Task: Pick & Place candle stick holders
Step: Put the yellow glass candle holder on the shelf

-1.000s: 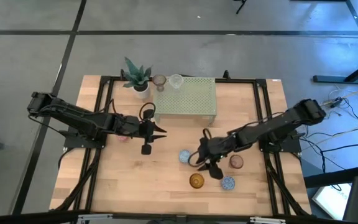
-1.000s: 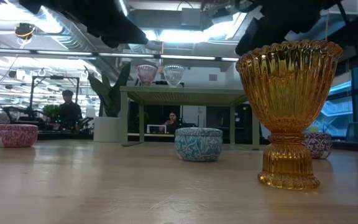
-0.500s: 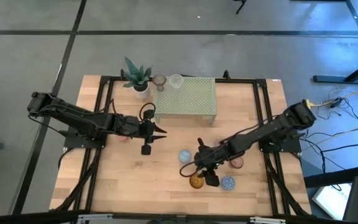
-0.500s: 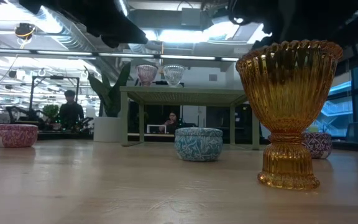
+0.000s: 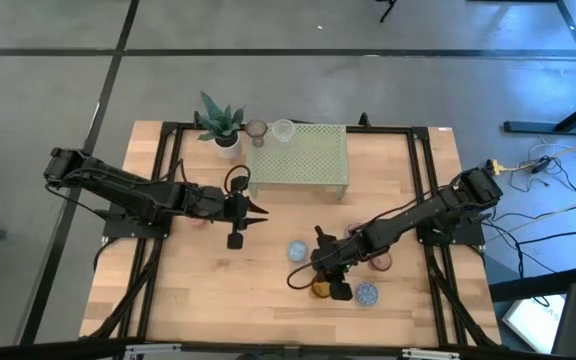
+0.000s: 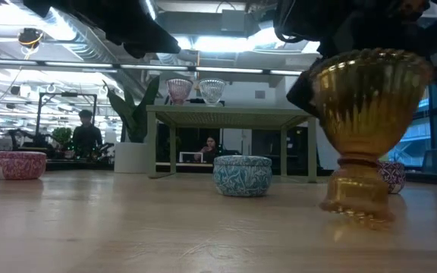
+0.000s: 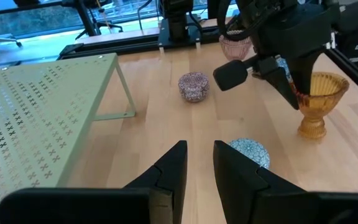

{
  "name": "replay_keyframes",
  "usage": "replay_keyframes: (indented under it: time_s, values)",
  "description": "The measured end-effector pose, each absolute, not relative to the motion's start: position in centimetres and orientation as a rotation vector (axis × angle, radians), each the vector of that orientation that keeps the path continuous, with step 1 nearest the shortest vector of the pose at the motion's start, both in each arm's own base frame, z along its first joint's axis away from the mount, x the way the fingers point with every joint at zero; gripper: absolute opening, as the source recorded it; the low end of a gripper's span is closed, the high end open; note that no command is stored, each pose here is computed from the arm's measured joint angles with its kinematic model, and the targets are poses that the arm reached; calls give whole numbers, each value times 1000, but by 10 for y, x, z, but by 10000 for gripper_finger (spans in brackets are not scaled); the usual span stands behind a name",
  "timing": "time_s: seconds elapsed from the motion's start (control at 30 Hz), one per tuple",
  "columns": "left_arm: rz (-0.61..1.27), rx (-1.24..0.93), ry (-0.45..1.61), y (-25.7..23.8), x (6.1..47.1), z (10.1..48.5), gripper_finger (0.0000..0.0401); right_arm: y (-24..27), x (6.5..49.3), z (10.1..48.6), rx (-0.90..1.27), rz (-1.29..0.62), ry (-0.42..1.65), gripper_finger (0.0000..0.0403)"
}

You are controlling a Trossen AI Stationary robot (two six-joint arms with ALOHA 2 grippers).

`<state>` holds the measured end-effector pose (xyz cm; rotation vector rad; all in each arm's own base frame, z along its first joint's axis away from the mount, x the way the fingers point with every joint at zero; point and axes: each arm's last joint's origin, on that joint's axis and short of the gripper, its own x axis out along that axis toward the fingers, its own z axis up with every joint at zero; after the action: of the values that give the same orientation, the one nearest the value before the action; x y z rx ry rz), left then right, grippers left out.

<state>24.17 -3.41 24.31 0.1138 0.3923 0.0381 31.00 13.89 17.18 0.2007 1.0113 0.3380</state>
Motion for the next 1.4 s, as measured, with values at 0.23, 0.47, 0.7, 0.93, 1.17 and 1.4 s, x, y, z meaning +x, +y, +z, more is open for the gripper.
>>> replay_keyframes:
  time_s: [0.23,0.47,0.7,0.93,1.17,1.4]
  values:
    - [38,114,392,-34,242,243,75,141,311,174,174,408,992,36]
    - [38,114,392,-34,242,243,75,135,315,200,146,384,1142,22]
    - [38,114,392,-34,242,243,75,113,330,253,32,371,1174,22]
    - [38,114,392,-34,242,243,75,73,331,309,-106,236,1235,22]
    - [38,114,392,-34,242,243,75,19,327,361,-163,126,1214,22]
    - [45,114,384,-34,242,244,75,-57,321,384,-143,-13,1147,22]
